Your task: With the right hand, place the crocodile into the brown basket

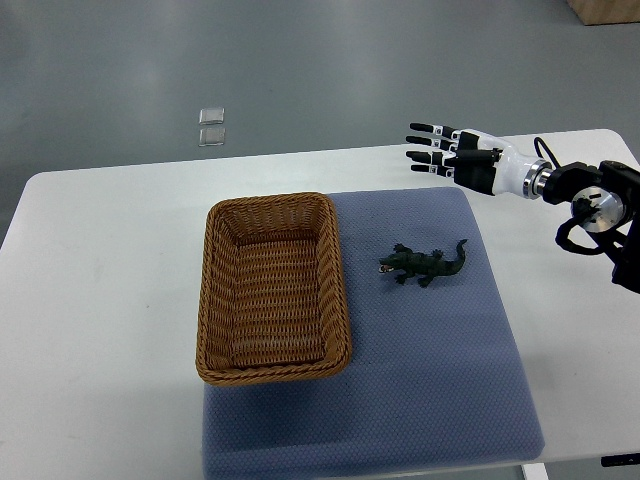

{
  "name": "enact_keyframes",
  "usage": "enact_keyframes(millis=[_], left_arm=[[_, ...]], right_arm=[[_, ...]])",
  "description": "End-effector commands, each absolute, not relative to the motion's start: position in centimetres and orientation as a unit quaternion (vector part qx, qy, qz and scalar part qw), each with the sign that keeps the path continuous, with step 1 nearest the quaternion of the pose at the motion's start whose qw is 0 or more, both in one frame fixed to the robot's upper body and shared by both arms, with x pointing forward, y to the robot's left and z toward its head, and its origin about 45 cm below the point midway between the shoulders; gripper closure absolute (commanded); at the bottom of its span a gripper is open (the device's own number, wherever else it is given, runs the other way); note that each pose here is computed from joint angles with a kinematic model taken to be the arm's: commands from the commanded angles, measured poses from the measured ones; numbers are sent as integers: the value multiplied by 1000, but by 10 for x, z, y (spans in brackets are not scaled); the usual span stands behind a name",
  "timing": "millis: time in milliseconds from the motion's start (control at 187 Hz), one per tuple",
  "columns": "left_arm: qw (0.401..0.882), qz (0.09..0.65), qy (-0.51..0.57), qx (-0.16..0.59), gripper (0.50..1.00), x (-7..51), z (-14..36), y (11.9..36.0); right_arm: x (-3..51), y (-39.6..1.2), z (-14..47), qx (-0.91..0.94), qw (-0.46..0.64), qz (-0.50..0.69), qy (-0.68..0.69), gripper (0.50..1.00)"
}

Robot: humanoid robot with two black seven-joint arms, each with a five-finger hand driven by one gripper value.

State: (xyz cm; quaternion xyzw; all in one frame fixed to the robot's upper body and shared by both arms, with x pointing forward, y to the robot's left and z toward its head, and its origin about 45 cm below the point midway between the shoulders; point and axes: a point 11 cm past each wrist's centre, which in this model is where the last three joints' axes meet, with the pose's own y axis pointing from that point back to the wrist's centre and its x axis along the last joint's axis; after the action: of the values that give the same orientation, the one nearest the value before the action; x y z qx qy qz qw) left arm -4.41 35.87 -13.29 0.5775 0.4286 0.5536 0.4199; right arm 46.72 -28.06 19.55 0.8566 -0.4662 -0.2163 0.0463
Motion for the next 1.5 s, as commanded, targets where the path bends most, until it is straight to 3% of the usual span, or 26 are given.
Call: enact_keyframes(millis=[0, 589, 1023, 1494], left_arm=[[422, 552, 425, 580, 500, -45, -133, 358], [421, 550, 433, 577, 500, -44, -133, 356], [420, 550, 433, 577, 500, -45, -133, 356], [421, 550, 433, 577, 500, -44, -133, 356]], right_arm=[[468, -280, 198, 857, 41, -213, -467, 572], [469, -281, 202, 868, 77, -184, -456, 574], [462, -268, 224, 914, 201, 35, -351, 579], [439, -237, 225, 911, 302, 188, -208, 579]])
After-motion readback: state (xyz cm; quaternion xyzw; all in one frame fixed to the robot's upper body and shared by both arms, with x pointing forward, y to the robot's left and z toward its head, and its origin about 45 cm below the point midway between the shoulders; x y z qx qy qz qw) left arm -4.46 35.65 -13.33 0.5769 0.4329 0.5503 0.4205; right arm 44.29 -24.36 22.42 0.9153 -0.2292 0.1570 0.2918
